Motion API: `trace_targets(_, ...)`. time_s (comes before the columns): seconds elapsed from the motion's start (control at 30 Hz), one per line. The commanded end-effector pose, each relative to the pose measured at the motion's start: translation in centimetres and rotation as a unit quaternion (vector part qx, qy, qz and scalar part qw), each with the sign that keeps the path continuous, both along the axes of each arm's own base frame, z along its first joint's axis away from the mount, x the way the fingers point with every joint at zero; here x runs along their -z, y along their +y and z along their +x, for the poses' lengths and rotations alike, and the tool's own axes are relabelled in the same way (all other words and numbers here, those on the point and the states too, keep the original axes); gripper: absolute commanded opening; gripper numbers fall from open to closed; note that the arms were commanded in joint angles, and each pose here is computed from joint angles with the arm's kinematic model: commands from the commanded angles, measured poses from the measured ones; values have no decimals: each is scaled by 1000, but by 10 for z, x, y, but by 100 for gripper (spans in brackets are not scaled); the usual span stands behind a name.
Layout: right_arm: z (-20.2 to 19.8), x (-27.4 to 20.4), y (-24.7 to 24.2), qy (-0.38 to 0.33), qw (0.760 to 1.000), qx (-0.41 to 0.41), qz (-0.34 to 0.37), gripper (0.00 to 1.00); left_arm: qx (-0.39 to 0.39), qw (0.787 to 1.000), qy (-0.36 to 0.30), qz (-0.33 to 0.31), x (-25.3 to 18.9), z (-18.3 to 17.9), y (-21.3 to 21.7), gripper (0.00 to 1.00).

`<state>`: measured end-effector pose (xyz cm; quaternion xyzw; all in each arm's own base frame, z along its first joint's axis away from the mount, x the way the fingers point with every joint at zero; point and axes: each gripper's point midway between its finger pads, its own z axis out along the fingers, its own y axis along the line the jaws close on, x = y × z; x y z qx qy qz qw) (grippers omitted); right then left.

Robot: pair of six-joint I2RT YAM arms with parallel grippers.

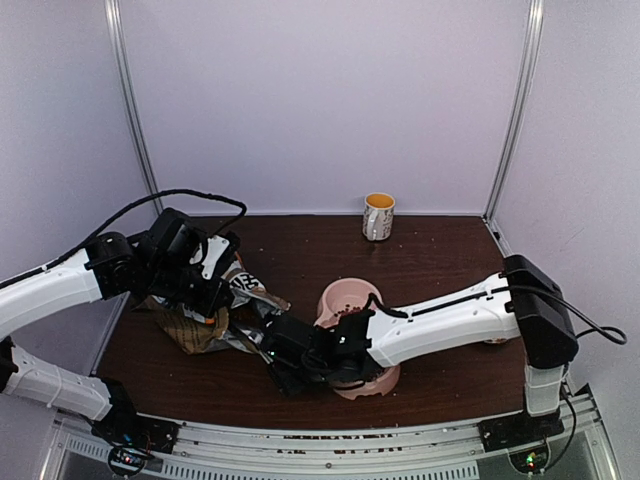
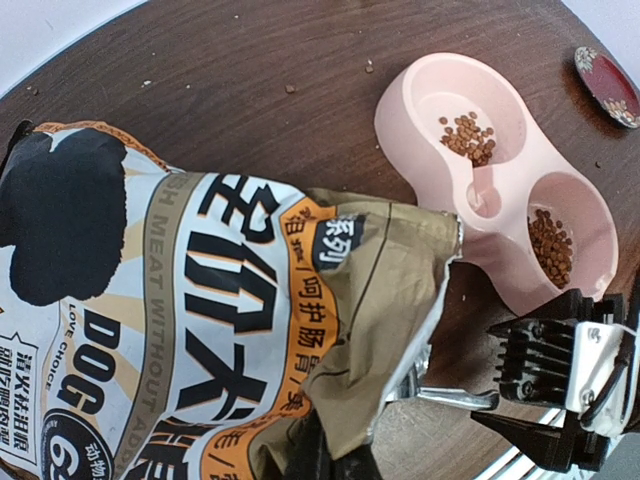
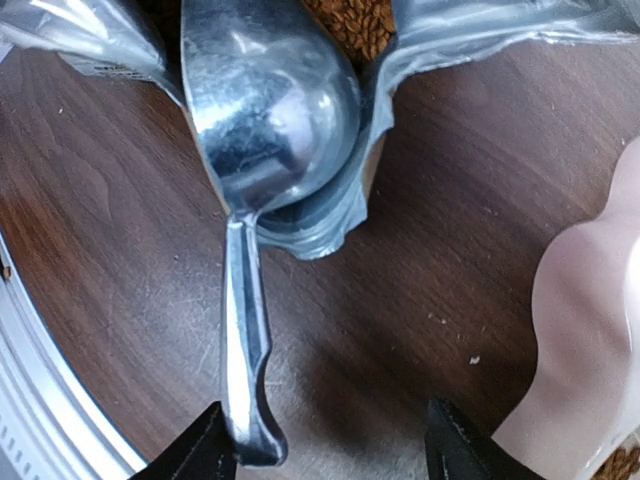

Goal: Serve the pet food
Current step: Collect the pet food from the pet food bag.

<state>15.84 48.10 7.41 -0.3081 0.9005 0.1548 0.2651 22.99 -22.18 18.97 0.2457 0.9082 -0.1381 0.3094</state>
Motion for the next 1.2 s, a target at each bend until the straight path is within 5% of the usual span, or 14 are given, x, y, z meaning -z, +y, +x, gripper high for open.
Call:
trace_targets(0.0, 10, -33, 20, -91, 993, -19, 78, 64, -30, 999, -20, 15, -1, 12, 8, 0)
trace_targets(0.4, 13, -40, 30, -226, 960, 4, 164, 54, -30, 999, -20, 14, -2, 13, 8, 0)
trace_targets(1.17, 26, -5, 40, -257, 951, -6, 173, 44, -36, 999, -20, 20, 2, 13, 11, 0)
